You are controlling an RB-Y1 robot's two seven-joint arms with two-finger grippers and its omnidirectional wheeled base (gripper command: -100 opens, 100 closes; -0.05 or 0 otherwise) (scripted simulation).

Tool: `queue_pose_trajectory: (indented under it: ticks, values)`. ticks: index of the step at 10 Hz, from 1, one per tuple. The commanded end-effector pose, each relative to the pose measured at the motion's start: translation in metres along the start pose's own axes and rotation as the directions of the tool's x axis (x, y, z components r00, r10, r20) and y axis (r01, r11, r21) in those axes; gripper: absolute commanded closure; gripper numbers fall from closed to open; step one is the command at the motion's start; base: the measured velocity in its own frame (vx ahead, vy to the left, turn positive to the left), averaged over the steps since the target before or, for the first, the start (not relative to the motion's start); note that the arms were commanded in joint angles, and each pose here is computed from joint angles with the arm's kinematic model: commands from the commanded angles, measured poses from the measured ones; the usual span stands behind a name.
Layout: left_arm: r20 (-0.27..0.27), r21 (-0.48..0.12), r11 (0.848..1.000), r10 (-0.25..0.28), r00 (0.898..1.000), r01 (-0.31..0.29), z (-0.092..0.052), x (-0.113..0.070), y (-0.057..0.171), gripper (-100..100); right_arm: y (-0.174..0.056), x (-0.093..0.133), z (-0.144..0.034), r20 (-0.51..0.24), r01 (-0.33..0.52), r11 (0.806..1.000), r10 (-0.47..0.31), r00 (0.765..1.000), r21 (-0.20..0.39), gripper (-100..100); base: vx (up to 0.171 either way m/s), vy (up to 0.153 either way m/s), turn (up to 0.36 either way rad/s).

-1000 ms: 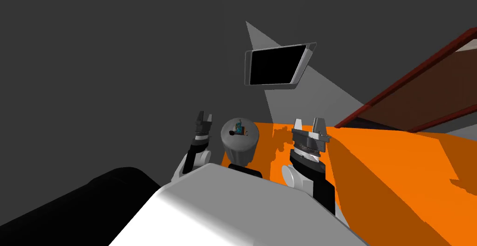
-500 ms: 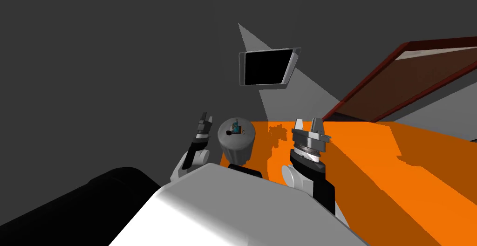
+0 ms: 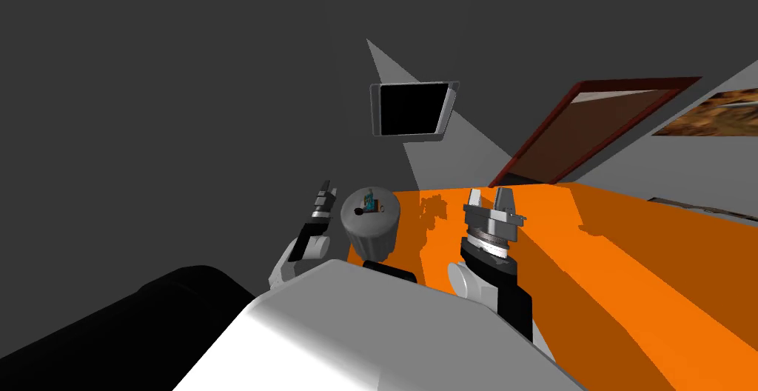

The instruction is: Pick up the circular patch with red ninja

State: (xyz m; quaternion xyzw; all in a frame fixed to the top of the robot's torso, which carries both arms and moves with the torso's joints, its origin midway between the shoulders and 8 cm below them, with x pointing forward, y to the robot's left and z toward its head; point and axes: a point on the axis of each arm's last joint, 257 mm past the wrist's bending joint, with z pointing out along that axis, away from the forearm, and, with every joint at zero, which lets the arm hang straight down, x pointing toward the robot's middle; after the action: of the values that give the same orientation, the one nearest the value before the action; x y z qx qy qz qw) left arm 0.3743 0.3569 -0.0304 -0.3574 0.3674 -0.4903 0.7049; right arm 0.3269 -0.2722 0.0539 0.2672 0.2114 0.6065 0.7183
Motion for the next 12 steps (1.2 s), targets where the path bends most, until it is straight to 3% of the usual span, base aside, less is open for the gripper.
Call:
queue_pose_trajectory:
  ticks: [1, 4, 5, 6, 8, 9, 11, 12]
  values:
    - [0.004, -0.052, 0.999, 0.008, 1.0, -0.008, -0.001, -0.008, 0.015, -100, 0.0, 0.0, 0.0, 0.0, 0.0, 1.0, 0.0, 1.0, 0.0, 0, -0.023, -0.005, -0.143]
    - [0.024, -0.169, 0.985, 0.04, 0.999, -0.035, -0.003, -0.033, 0.054, -100, 0.0, 0.0, 0.0, 0.0, 0.0, 1.0, 0.0, 1.0, 0.0, 0, -0.031, -0.004, -0.192]
    - [0.023, -0.198, 0.98, 0.04, 0.999, -0.034, -0.004, -0.033, 0.061, -100, 0.0, 0.0, 0.0, 0.0, 0.0, 1.0, 0.0, 1.0, 0.0, 0, -0.02, -0.005, -0.145]
    - [0.036, -0.242, 0.969, 0.056, 0.998, -0.046, -0.006, -0.049, 0.076, -100, 0.0, 0.0, 0.0, 0.0, 0.0, 1.0, 0.0, 1.0, 0.0, 0, -0.029, -0.006, -0.212]
    - [0.035, -0.28, 0.959, 0.056, 0.998, -0.044, -0.008, -0.049, 0.086, -100, 0.0, 0.0, 0.0, 0.0, 0.0, 1.0, 0.0, 1.0, 0.0, 0, -0.008, -0.006, -0.076]
    - [0.051, -0.327, 0.944, 0.073, 0.996, -0.052, -0.011, -0.067, 0.102, -100, 0.0, 0.0, 0.0, 0.0, 0.0, 1.0, 0.0, 1.0, 0.0, 0, -0.028, -0.006, -0.233]
    - [0.05, -0.36, 0.931, 0.073, 0.996, -0.05, -0.014, -0.067, 0.11, -100, 0.0, 0.0, 0.0, 0.0, 0.0, 1.0, 0.0, 1.0, 0.0, 0, -0.009, -0.004, -0.084]
    - [0.069, -0.409, 0.911, 0.09, 0.994, -0.054, -0.019, -0.086, 0.126, -100, 0.0, 0.0, 0.0, 0.0, 0.0, 1.0, 0.0, 1.0, 0.0, 0, -0.02, -0.006, -0.186]
